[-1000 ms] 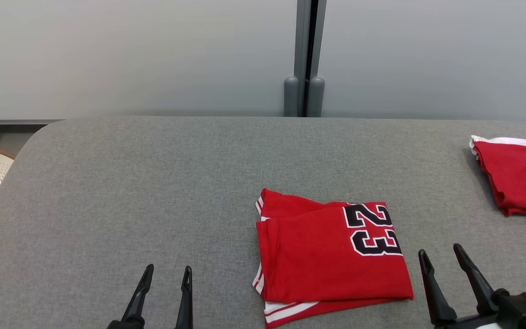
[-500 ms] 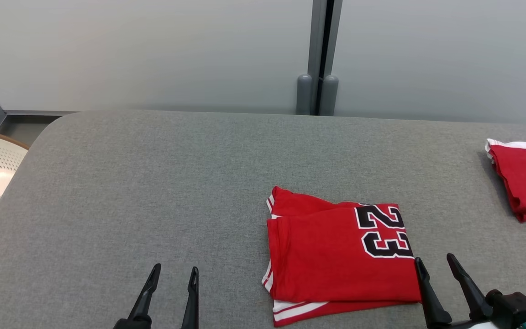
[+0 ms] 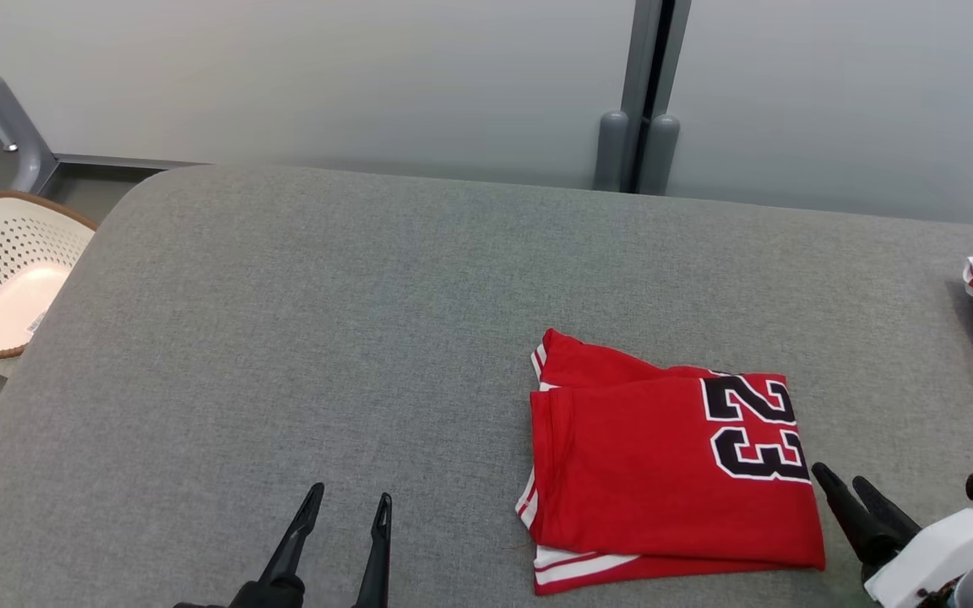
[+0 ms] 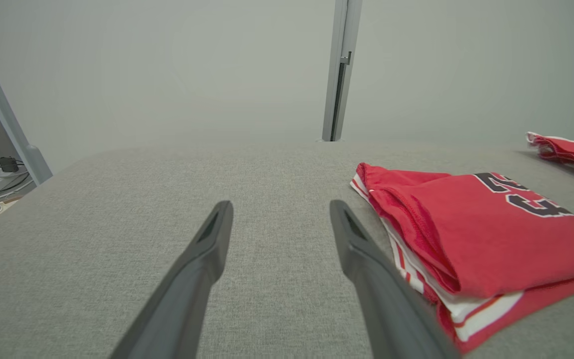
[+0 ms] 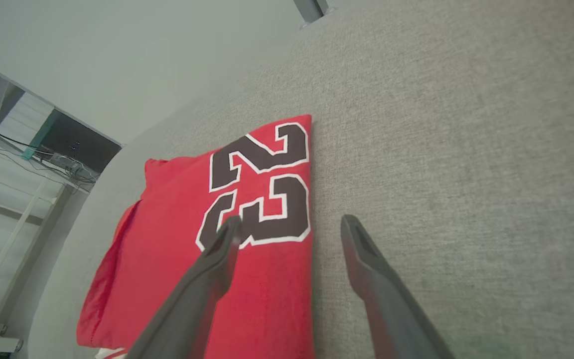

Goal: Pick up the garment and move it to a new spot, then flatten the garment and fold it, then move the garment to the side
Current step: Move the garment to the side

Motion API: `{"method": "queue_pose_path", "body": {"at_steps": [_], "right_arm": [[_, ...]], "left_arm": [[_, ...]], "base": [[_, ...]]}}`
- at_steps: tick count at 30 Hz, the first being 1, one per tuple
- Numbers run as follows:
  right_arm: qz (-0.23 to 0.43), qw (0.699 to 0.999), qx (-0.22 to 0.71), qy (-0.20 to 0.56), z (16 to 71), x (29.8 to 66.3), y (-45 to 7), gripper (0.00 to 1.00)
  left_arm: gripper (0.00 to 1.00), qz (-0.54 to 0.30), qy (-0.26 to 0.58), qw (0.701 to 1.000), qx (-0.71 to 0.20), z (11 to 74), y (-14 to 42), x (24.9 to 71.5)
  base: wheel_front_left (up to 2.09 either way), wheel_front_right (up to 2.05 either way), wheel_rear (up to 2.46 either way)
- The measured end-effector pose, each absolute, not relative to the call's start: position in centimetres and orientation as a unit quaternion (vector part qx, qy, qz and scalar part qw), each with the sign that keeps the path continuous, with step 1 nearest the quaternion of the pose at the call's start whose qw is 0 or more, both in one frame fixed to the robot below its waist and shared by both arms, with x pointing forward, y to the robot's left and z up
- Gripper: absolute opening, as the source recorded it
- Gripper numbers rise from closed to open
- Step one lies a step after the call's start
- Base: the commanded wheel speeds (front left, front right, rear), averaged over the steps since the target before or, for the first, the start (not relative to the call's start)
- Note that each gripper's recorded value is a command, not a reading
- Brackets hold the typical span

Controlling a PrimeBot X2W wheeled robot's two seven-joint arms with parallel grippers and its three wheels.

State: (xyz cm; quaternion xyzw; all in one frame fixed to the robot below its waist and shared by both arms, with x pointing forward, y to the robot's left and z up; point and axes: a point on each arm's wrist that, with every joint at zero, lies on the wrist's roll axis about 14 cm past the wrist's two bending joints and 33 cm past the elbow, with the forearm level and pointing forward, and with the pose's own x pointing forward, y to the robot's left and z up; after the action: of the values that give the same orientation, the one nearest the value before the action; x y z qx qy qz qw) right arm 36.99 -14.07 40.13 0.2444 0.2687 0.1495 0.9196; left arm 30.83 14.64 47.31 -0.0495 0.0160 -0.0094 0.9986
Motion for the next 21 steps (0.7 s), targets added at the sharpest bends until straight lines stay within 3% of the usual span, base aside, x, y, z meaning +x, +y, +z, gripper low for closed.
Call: {"method": "queue_pose_path", "body": {"at_steps": [6,17,18,21], "right_arm": [[0.160,0.875,0.314,0.332,40.2,37.6,-13.8,1.00],[0.166,0.837,0.336,0.399,37.9,37.6,-12.8,1.00],[0.167,0.835,0.339,0.399,37.8,37.6,-12.7,0.95],[0.170,0.832,0.342,0.402,37.7,37.8,-12.4,0.50]], "left_arm": [[1.00,-0.005,0.023,0.999,-0.049,47.0,14.8,30.8],[1.00,0.005,0.036,0.998,-0.051,46.3,15.2,31.3],[1.00,0.006,0.037,0.998,-0.051,46.2,15.3,31.4],[1.00,0.006,0.038,0.998,-0.051,46.2,15.3,31.7]], "base": [[0.00,0.00,0.00],[0.00,0.00,0.00],[0.00,0.00,0.00],[0.00,0.00,0.00]]}}
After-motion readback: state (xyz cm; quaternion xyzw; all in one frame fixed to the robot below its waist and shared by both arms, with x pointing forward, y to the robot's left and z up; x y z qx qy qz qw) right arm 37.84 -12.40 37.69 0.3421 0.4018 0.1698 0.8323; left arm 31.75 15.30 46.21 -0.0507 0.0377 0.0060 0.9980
